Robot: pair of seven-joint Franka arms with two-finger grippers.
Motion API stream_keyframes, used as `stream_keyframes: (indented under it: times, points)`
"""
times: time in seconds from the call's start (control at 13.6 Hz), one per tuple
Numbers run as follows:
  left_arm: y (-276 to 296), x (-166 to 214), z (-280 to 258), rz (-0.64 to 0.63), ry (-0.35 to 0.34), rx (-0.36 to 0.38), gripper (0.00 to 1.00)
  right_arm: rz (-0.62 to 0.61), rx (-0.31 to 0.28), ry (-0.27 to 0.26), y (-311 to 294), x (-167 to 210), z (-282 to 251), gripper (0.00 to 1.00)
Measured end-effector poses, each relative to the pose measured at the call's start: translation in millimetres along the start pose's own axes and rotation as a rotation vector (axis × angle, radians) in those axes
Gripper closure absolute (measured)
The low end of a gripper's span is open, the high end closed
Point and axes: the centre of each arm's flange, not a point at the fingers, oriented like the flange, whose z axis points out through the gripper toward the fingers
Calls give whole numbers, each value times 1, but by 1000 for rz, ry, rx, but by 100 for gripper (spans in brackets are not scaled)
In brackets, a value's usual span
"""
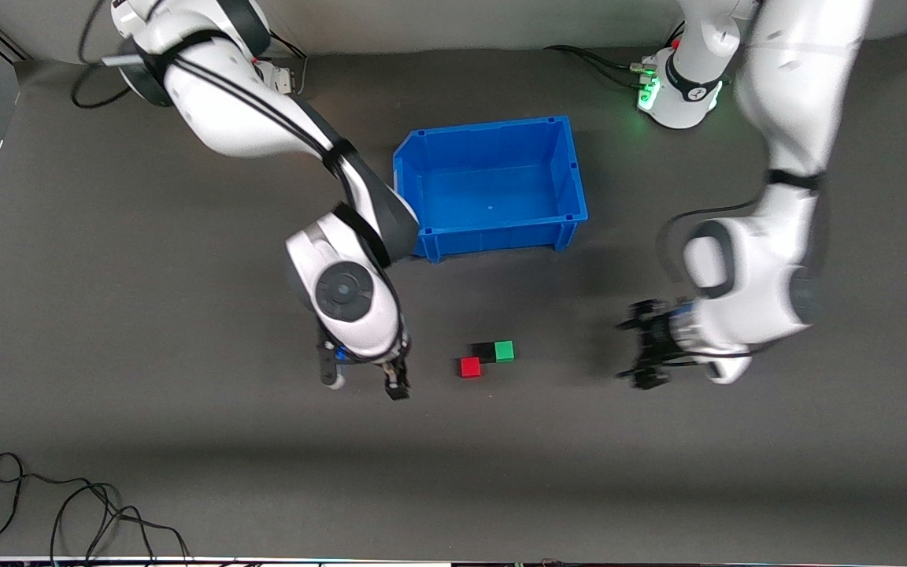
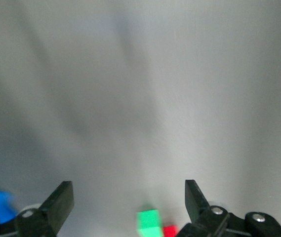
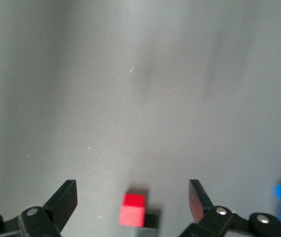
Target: Attach green and red cubes to black cube
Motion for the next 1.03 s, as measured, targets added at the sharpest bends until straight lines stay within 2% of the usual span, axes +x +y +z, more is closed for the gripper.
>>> stream_keyframes:
  times: [0.22, 0.44, 0.59, 0.74, 0.88, 1.03]
  points:
    - [-25, 31, -93, 269, 22, 85, 0, -149, -83, 9, 22, 45, -82, 0]
    - [-45, 44, -168, 628, 56, 87, 0, -315, -170, 0, 53, 106, -156, 0]
    - [-53, 41, -210, 846, 112, 92, 0, -399, -208, -41, 74, 152, -196, 0]
    - [-63, 27, -244, 975, 144, 127, 0, -490, -214, -74, 93, 197, -224, 0]
    - [-76, 10, -276, 1070, 165, 192, 0, -589, -212, -93, 117, 237, -242, 0]
    - [-82, -11, -295, 1154, 227, 263, 0, -696, -202, -111, 140, 278, -256, 0]
